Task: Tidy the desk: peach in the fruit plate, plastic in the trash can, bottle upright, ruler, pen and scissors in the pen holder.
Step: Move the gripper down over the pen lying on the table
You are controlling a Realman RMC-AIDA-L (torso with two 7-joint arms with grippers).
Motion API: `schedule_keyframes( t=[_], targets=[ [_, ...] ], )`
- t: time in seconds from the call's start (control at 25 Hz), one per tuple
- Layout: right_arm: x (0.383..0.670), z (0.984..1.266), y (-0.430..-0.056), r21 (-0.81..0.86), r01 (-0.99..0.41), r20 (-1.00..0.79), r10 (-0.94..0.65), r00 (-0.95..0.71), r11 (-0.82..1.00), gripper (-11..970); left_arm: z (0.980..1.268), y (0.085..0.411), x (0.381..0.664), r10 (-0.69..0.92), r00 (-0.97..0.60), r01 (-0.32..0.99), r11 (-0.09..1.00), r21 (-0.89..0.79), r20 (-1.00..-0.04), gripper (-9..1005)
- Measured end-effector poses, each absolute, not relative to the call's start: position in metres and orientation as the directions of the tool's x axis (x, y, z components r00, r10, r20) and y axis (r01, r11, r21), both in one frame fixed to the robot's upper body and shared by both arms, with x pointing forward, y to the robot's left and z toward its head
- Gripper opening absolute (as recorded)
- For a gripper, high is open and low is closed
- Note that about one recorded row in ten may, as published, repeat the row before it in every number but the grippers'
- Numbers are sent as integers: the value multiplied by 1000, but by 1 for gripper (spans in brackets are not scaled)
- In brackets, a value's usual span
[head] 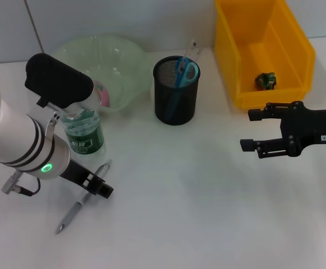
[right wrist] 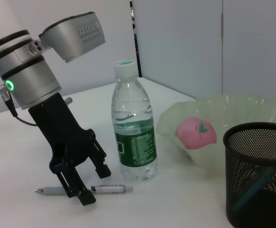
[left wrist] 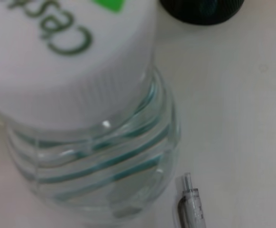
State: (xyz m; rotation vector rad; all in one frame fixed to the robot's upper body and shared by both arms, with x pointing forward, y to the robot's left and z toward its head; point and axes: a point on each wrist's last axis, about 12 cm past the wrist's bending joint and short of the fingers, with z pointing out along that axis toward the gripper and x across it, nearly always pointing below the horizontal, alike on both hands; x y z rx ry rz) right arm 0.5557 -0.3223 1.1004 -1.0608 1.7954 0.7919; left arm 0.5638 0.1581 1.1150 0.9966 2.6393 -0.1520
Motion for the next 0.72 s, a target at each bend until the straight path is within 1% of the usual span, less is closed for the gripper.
schedule_keyframes(
  t=[0.24,0.72],
  targets=[
    [556,1100,-322,85,-898,-908,-337,-248,432,817,1116,157,565,629,-704,662,749,14,-329,752],
    [556,1101,-322,76,-898,-912,-333,-238,433,817,1119,157,564,633,-705,665,747,11,-320,734]
  ],
)
